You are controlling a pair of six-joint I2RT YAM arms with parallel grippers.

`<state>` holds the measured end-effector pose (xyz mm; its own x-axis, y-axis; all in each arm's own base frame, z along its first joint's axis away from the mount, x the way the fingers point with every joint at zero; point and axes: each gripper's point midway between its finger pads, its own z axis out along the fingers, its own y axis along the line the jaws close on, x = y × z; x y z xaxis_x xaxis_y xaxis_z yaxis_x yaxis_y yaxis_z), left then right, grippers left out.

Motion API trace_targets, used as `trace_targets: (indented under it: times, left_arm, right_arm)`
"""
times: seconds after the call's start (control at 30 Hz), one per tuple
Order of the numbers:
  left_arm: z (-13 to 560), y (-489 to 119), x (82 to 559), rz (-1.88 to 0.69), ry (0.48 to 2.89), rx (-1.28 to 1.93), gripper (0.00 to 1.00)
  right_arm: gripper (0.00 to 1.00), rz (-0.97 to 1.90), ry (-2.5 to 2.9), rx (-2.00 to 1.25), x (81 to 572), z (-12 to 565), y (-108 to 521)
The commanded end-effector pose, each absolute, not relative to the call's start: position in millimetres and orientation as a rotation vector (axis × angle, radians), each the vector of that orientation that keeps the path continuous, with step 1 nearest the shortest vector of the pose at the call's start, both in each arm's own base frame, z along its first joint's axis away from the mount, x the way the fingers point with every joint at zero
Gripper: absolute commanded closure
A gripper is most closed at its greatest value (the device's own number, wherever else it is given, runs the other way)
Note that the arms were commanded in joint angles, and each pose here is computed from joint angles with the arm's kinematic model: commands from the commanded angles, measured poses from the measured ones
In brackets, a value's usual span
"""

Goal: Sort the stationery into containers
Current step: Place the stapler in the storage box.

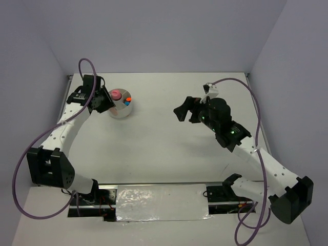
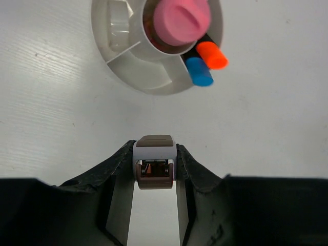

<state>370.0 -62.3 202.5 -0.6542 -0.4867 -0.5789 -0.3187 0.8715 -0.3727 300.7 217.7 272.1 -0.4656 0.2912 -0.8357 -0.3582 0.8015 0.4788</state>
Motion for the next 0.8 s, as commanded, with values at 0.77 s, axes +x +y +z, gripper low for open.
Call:
trace_targets:
  times: [0.77]
  left_arm:
    - [180,-45,437,-0.299,2.106,-1.02,1.0]
  right_arm:
    - [0.0,0.657,1.969,0.121,231,232,149]
